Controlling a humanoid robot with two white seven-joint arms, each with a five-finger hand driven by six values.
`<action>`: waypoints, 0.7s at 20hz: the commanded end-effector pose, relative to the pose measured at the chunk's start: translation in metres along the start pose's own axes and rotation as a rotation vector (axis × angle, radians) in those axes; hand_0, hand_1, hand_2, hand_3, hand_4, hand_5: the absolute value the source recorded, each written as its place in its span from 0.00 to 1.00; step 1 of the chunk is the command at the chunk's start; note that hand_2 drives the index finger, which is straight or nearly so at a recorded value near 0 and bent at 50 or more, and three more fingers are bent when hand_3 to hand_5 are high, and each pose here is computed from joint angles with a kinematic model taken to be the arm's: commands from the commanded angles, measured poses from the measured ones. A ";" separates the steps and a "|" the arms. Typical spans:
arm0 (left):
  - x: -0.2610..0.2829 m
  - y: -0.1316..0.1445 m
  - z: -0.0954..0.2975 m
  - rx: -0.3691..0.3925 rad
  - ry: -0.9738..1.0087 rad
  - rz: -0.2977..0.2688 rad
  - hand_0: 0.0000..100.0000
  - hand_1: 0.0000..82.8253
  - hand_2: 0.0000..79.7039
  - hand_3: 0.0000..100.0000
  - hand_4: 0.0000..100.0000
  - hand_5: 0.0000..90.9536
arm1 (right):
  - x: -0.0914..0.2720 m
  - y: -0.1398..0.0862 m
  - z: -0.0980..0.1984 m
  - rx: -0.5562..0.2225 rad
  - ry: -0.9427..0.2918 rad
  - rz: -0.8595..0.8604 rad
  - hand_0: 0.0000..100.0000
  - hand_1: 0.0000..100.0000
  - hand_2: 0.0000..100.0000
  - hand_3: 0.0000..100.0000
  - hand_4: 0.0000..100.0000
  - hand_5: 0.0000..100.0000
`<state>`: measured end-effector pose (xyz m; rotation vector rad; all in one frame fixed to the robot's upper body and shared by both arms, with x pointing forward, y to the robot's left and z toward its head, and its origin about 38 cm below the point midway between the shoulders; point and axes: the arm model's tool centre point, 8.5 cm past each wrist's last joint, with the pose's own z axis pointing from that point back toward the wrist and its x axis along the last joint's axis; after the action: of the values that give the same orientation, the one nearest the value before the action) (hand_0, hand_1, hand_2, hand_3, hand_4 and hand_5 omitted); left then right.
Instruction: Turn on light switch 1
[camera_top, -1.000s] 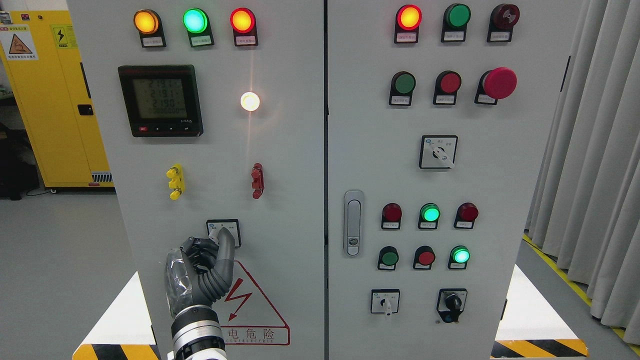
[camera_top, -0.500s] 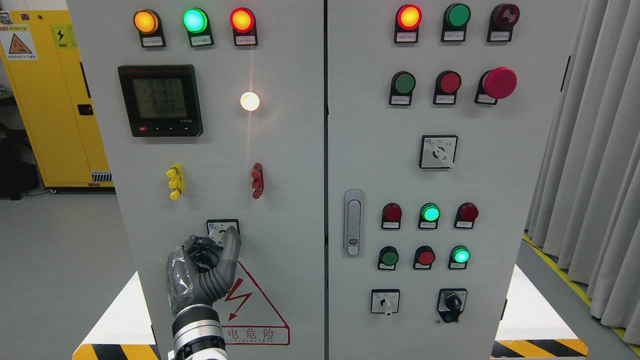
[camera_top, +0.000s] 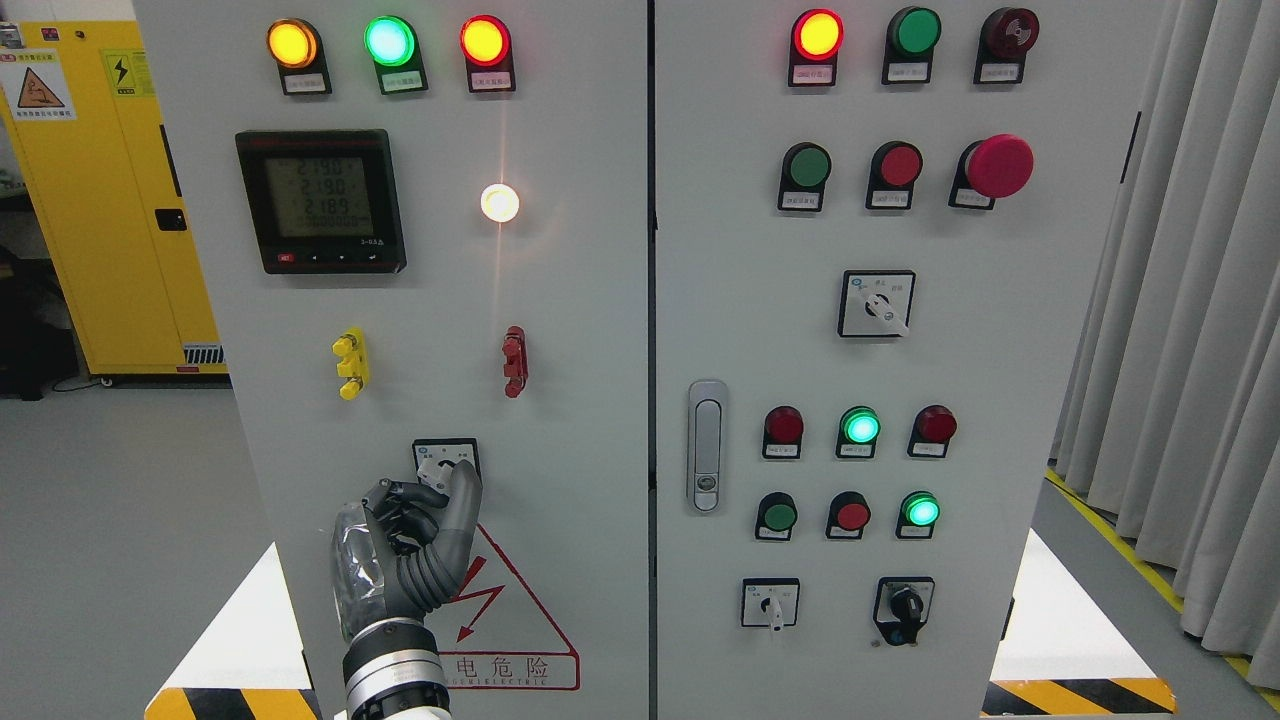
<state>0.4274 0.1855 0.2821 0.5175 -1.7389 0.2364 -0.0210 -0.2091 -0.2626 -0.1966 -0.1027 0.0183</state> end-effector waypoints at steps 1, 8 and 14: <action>-0.003 0.003 0.004 0.003 0.002 0.000 0.17 0.63 0.84 0.96 0.87 0.86 | 0.000 0.000 0.000 -0.003 0.007 -0.028 0.00 0.50 0.04 0.00 0.00 0.00; -0.006 0.013 0.016 0.010 -0.006 0.011 0.16 0.64 0.84 0.96 0.87 0.86 | 0.000 0.000 0.000 -0.003 0.007 -0.028 0.00 0.50 0.04 0.00 0.00 0.00; -0.026 0.024 0.037 0.007 -0.057 0.030 0.15 0.64 0.85 0.96 0.87 0.86 | 0.000 0.000 0.000 -0.003 0.007 -0.028 0.00 0.50 0.04 0.00 0.00 0.00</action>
<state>0.4075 0.1901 0.2645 0.5045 -1.7802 0.2473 -0.0208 -0.2091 -0.2626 -0.1966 -0.1031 0.0183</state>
